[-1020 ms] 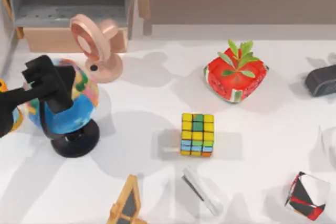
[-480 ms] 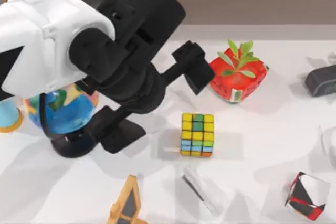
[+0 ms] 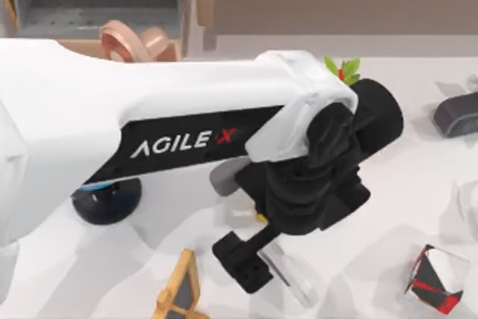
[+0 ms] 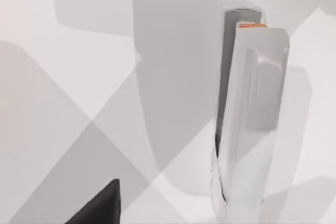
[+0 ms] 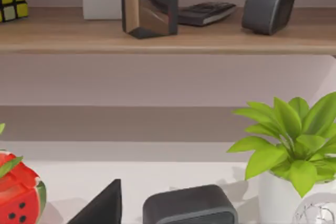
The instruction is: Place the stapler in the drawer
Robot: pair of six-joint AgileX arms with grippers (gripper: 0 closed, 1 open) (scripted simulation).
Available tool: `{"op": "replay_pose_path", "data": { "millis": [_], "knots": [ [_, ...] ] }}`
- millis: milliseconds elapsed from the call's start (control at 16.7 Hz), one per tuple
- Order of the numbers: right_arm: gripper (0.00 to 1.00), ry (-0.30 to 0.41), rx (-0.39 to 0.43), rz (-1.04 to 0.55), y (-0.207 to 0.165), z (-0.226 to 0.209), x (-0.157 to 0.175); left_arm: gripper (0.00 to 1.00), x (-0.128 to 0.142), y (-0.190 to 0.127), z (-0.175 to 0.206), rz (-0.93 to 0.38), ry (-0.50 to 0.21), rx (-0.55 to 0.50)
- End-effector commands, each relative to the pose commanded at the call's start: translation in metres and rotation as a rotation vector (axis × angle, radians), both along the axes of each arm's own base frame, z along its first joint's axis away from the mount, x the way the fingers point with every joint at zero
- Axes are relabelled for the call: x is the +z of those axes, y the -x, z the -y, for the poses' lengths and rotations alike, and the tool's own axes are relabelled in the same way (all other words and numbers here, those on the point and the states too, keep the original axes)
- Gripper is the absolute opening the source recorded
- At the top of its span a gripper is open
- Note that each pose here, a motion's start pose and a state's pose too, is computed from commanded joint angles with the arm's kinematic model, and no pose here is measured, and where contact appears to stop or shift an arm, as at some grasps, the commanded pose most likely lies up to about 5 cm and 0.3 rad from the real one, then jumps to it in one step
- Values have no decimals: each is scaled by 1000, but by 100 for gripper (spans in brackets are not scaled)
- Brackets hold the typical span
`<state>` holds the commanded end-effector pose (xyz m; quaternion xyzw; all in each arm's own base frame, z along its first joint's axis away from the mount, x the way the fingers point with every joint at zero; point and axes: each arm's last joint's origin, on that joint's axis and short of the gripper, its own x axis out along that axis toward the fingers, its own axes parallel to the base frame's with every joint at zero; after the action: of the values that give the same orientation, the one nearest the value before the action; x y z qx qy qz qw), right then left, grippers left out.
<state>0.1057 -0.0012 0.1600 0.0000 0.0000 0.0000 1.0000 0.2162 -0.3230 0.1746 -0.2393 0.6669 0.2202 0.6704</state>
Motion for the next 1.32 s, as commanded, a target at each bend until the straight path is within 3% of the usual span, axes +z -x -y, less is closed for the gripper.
{"op": "replay_pose_path", "data": {
  "millis": [420,780,1020,1320],
  "knots": [
    [100,0,0,0,0,0,0,100,-9,1,3,-17,-27,12],
    [100,0,0,0,0,0,0,100,-53,2,4,-14,-24,10],
    [100,0,0,0,0,0,0,100,-57,2,4,-16,-27,10],
    [100,0,0,0,0,0,0,62,-57,2,4,-16,-27,10]
  ]
}}
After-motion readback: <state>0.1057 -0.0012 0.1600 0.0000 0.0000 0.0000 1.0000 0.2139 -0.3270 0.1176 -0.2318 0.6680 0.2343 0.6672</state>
